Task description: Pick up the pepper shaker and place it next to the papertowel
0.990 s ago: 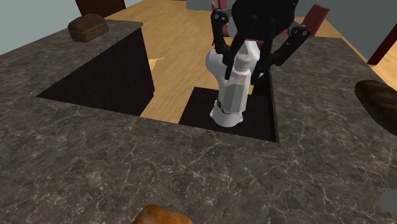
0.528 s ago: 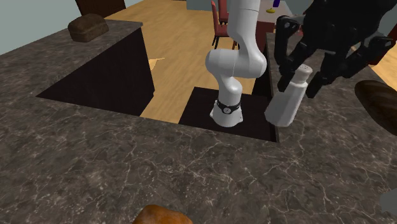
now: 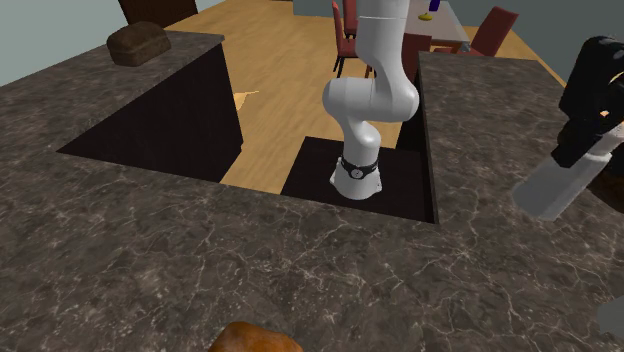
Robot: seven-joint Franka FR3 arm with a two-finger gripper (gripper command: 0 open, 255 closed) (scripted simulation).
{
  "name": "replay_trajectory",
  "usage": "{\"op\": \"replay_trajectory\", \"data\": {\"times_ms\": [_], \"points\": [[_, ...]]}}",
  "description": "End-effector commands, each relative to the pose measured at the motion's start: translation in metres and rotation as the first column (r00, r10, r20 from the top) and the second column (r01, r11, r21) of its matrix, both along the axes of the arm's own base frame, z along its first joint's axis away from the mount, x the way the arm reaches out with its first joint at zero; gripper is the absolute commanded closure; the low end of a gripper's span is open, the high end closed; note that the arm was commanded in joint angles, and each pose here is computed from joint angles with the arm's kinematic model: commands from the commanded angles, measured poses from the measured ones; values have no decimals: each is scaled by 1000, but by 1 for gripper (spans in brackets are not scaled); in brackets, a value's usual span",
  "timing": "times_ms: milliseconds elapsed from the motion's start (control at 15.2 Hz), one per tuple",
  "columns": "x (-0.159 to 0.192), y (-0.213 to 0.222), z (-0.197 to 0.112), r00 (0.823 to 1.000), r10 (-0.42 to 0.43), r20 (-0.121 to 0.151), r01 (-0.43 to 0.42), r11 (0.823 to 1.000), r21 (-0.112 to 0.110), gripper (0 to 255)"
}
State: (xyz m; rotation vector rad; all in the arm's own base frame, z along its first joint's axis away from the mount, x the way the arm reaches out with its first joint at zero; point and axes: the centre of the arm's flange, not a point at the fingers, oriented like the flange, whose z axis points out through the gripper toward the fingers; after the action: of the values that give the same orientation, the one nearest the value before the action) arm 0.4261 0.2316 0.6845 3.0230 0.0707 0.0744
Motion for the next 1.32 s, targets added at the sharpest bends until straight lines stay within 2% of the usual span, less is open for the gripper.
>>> {"op": "replay_trajectory", "data": {"times_ms": [0,462,1254], "points": [[3,26,-1,1000,-3,-1,3,1000,1,255],[13,110,-1,1000,-3,-1,3,1000,1,255],[13,110,-64,1000,-3,-1,3,1000,1,255]]}}
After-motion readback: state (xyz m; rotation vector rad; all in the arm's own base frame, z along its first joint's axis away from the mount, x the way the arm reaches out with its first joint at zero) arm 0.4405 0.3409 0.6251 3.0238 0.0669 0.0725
